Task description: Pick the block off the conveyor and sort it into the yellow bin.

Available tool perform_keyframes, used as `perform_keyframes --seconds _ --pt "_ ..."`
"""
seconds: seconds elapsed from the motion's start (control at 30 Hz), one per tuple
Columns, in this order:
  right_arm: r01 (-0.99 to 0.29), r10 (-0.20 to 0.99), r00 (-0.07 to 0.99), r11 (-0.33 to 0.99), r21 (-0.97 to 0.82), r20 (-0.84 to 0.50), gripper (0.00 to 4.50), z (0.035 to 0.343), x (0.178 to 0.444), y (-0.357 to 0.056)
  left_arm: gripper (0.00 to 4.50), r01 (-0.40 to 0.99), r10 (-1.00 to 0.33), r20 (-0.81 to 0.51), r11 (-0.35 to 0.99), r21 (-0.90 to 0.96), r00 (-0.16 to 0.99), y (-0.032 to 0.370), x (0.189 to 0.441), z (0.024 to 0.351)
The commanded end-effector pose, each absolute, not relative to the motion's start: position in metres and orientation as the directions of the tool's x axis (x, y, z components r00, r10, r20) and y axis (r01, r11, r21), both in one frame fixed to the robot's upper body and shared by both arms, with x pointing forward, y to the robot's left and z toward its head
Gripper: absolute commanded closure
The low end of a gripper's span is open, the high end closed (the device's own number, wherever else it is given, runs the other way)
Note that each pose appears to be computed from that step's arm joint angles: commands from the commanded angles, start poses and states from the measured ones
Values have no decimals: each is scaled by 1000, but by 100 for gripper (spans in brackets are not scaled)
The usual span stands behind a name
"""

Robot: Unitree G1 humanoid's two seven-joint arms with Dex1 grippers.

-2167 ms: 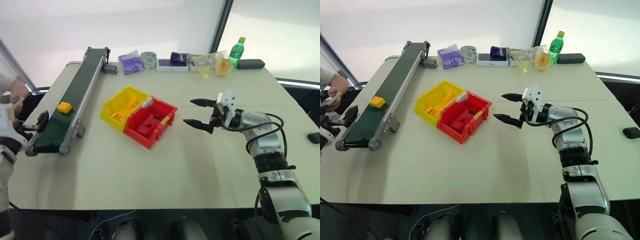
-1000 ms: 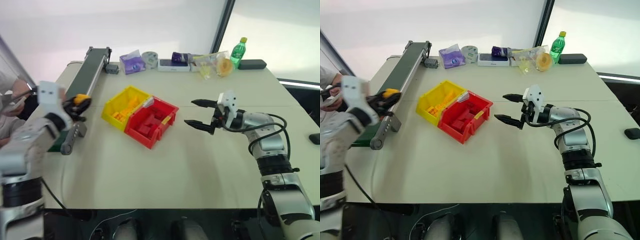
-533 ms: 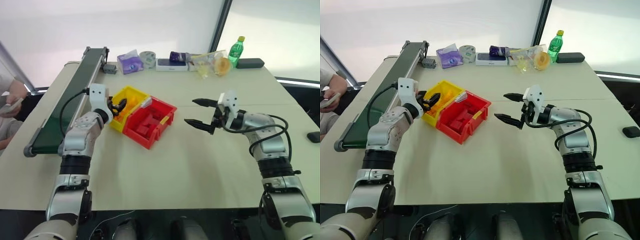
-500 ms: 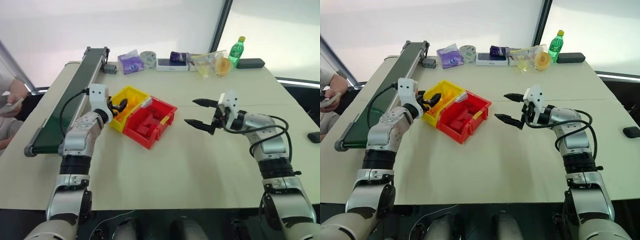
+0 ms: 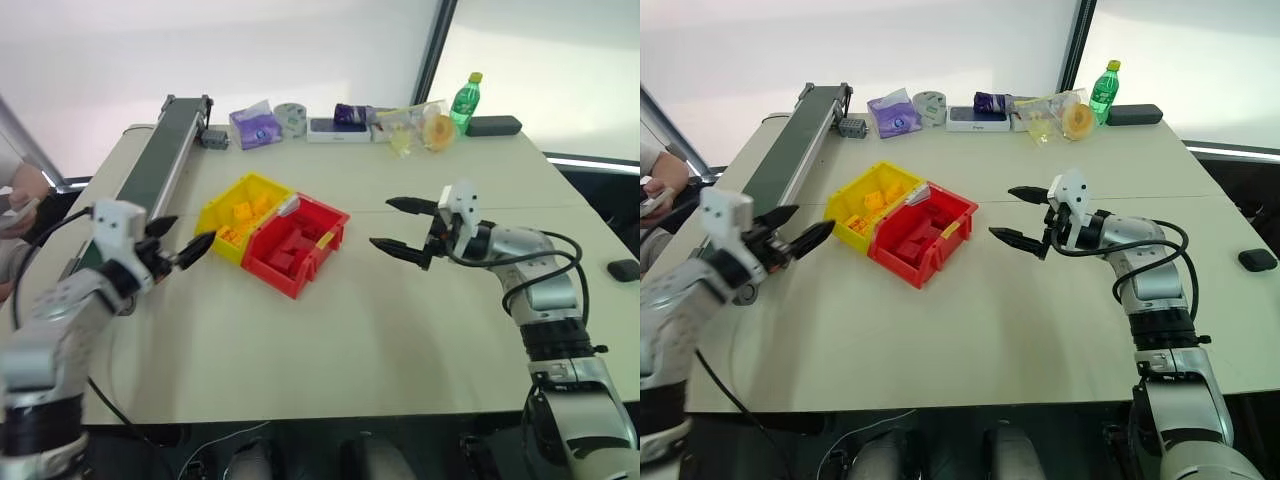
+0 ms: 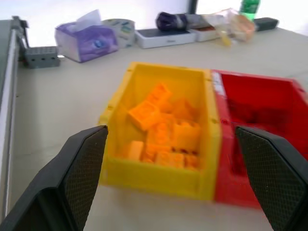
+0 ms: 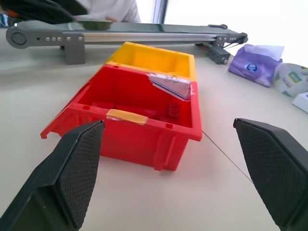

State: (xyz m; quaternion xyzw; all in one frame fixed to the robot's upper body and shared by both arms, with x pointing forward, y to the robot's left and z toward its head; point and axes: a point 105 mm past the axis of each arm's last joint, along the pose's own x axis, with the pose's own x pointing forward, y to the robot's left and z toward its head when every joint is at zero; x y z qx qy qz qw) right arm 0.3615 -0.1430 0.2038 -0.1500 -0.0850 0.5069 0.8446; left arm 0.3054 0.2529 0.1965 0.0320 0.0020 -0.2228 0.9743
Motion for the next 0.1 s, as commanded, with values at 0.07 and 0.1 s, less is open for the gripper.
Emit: perform_keyframes --seconds 0.07,0.1 --pt "-821 890 454 429 -377 24 0 216 363 -143 6 397 -401 1 909 126 916 279 285 220" --pt "-823 893 451 425 -377 21 0 215 363 -143 6 381 -387 13 915 135 922 285 282 224"
